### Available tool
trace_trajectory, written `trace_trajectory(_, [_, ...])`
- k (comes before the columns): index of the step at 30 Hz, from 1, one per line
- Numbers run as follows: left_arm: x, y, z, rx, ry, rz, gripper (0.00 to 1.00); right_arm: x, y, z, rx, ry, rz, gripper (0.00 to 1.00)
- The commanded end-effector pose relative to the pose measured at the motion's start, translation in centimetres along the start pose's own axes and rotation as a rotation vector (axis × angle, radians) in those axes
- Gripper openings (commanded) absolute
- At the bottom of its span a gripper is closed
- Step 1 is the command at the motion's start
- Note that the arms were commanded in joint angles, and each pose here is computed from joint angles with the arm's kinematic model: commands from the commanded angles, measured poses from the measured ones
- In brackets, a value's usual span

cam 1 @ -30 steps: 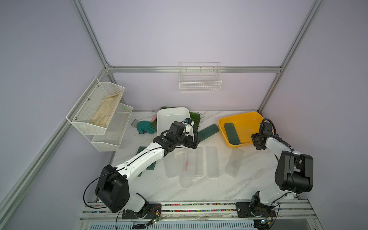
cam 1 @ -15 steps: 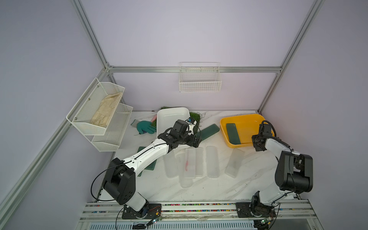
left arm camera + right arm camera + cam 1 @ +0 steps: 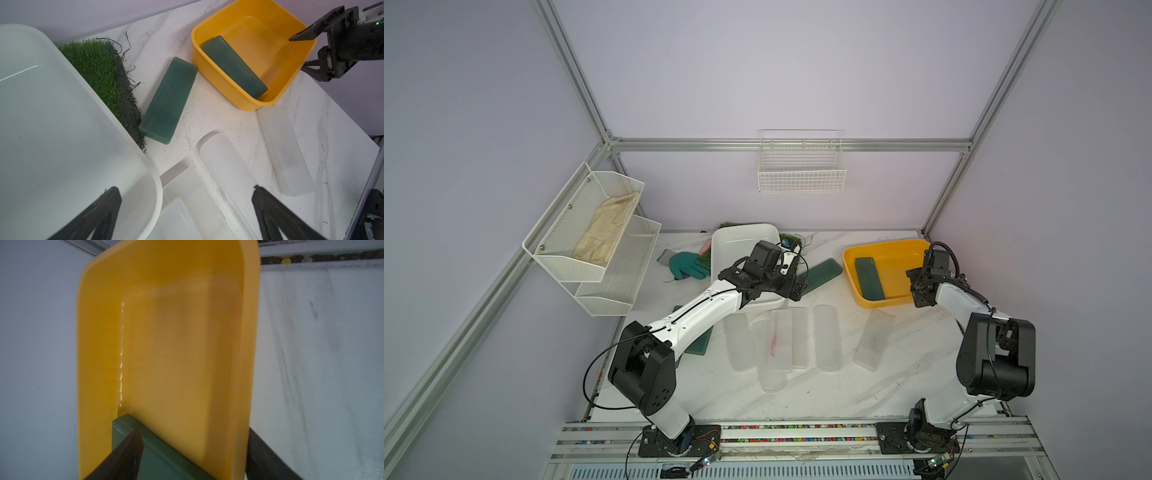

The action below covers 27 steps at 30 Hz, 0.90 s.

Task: Place the pencil cases by color into the storage box
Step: Adjust the storage box at the corner of the board.

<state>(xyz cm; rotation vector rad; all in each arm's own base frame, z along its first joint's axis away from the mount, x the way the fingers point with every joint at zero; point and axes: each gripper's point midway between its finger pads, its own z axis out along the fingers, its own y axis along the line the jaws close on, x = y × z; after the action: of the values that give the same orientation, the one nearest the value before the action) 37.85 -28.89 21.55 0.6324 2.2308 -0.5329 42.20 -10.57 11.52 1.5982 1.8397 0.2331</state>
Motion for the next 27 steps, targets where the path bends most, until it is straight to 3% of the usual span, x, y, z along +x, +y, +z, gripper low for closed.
trace_trajectory(1, [-3.3, 0.3, -2.3, -0.006, -0.073, 0.045, 1.0, -0.1, 5.6, -4.5, -0.118, -0.079, -0.125, 0.83])
trace_trajectory(9, [-3.6, 2.9, -5.8, -0.038, -0.089, 0.04, 1.0, 11.9, 12.7, -10.3, -0.273, 0.009, -0.412, 0.93])
trace_trajectory(20, [-2.5, 3.0, -7.0, -0.017, -0.094, 0.008, 1.0, 17.4, 11.5, -9.9, -0.265, 0.121, -0.447, 0.93])
trace_trajectory(27, [-3.1, 3.0, -7.6, -0.027, -0.115, 0.078, 1.0, 24.0, 12.4, -8.4, -0.248, 0.233, -0.45, 0.93])
